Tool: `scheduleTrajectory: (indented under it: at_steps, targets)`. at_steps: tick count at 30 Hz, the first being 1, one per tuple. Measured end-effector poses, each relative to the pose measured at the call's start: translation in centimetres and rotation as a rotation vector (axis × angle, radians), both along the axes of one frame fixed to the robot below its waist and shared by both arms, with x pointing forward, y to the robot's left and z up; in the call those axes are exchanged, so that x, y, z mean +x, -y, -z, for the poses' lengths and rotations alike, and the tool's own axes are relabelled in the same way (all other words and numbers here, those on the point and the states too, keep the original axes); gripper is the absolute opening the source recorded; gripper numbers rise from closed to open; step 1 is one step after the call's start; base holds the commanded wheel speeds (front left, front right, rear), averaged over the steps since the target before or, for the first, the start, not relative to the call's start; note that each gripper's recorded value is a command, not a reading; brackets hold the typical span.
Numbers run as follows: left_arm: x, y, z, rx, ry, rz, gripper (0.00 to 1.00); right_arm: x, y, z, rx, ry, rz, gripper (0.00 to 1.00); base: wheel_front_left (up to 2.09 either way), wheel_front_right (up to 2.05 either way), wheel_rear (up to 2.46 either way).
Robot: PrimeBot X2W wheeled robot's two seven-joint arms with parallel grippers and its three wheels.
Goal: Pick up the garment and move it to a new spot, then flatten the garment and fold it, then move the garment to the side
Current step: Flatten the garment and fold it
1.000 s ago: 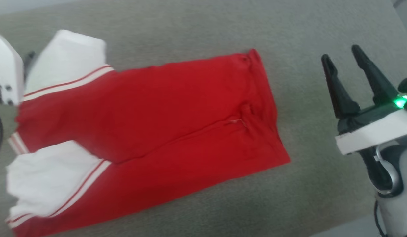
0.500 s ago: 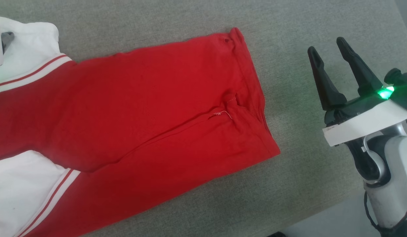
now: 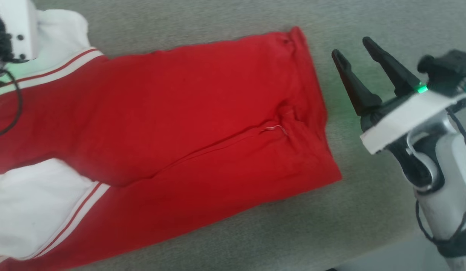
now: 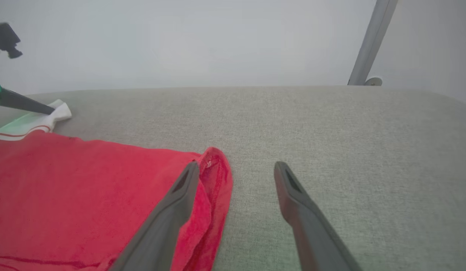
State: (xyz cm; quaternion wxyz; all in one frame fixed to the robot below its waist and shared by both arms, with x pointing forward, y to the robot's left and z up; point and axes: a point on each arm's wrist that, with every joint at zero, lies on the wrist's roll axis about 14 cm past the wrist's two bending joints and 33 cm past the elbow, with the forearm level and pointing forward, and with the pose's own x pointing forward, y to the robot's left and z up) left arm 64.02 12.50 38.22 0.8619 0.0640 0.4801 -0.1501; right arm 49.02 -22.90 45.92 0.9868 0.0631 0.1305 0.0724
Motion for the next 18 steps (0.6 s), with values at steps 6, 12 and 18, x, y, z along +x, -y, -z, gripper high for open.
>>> scheduleTrajectory:
  at_steps: [6,12,18]
  targets:
    - [0.0,0.1,-0.6,-0.006,0.032,0.009,0.0,1.9,-1.9,2.1,-0.02,-0.117,-0.083,1.0,0.0,0.0,0.0]
    - [0.0,-0.3,-1.1,-0.014,0.057,0.001,0.0,3.4,-3.7,5.8,-0.071,-0.323,-0.17,1.0,0.0,0.0,0.0]
    - [0.2,-0.9,-1.6,-0.016,0.083,-0.011,0.0,4.0,-5.6,7.9,-0.134,-0.537,-0.267,0.65,0.0,0.0,0.0]
